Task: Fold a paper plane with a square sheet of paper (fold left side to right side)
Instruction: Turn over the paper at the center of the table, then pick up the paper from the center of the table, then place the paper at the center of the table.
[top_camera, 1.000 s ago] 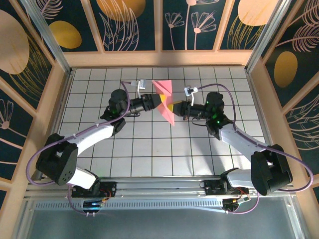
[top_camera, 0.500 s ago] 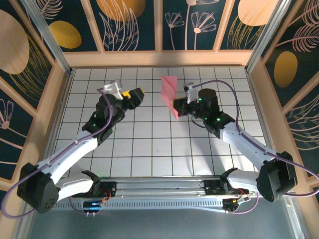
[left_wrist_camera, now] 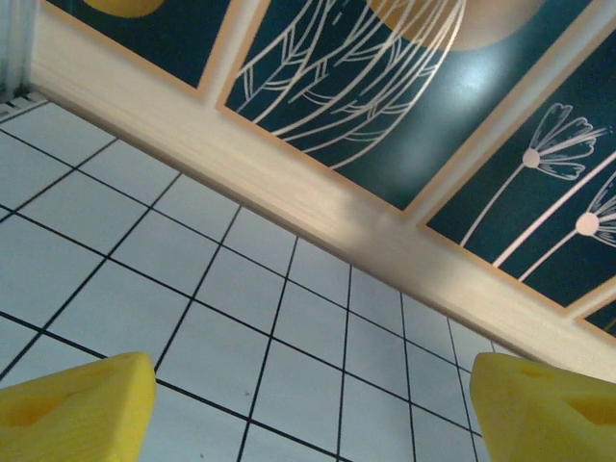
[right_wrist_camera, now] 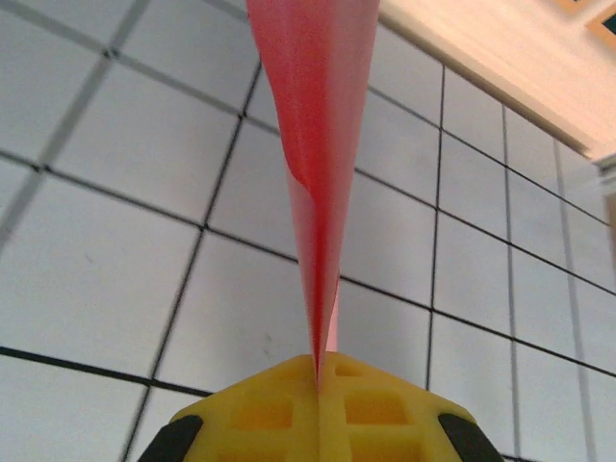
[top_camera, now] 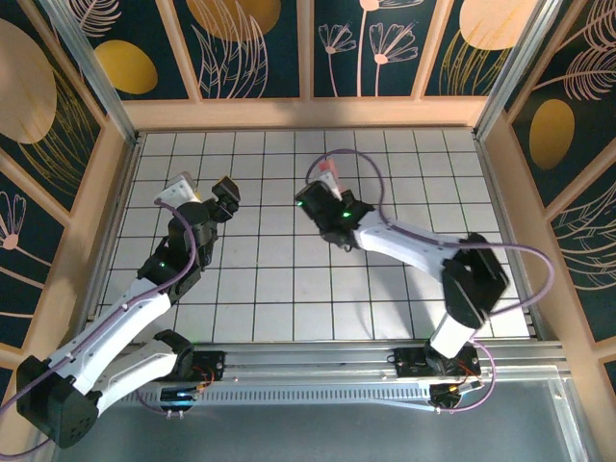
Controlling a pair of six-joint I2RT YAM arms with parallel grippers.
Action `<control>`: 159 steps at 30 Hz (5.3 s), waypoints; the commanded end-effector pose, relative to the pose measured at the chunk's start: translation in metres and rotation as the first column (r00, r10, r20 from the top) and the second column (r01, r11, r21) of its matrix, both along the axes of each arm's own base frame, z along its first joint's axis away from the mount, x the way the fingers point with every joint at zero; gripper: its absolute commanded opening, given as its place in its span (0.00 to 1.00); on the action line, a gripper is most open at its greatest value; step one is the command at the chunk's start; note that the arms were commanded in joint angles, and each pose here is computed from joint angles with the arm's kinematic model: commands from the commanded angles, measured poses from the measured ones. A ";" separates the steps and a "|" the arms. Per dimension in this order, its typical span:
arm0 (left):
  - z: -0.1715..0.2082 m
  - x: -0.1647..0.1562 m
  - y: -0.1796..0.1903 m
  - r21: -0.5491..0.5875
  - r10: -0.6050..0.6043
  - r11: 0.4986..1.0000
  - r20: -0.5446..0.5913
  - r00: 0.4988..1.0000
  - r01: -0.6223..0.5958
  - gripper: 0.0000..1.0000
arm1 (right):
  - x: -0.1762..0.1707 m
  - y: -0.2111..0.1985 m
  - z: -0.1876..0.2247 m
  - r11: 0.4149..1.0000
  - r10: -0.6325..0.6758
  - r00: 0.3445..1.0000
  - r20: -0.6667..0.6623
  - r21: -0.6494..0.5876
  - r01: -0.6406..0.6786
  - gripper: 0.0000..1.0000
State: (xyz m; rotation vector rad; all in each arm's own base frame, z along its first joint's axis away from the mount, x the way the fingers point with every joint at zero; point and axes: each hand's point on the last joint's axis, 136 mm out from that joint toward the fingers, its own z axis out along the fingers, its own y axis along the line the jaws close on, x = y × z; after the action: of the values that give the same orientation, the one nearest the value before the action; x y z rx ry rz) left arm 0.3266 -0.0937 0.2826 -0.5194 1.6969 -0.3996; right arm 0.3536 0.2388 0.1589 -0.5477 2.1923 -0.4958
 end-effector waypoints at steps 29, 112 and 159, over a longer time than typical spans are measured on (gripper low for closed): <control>-0.030 0.005 -0.007 0.039 -0.015 0.999 -0.091 0.996 0.019 0.86 | -0.035 0.026 -0.144 0.987 -0.042 0.930 -0.366 -0.162 -0.019 0.37; -0.129 -0.012 -0.216 -0.314 -0.939 0.339 -0.065 0.337 0.887 0.00 | -0.058 -0.004 -0.033 0.149 0.653 0.755 -0.054 0.987 -0.057 0.89; -0.173 -0.006 -0.159 -0.100 -0.722 0.649 -0.395 0.568 0.754 0.49 | -0.023 0.014 -0.080 0.328 0.504 0.754 -0.421 0.901 0.283 0.00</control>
State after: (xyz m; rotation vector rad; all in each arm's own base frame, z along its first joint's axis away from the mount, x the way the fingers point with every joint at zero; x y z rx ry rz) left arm 0.3210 -0.2717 0.1061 0.2193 2.2905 -1.0991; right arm 0.3256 0.2595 0.0834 -0.3326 2.4232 1.3669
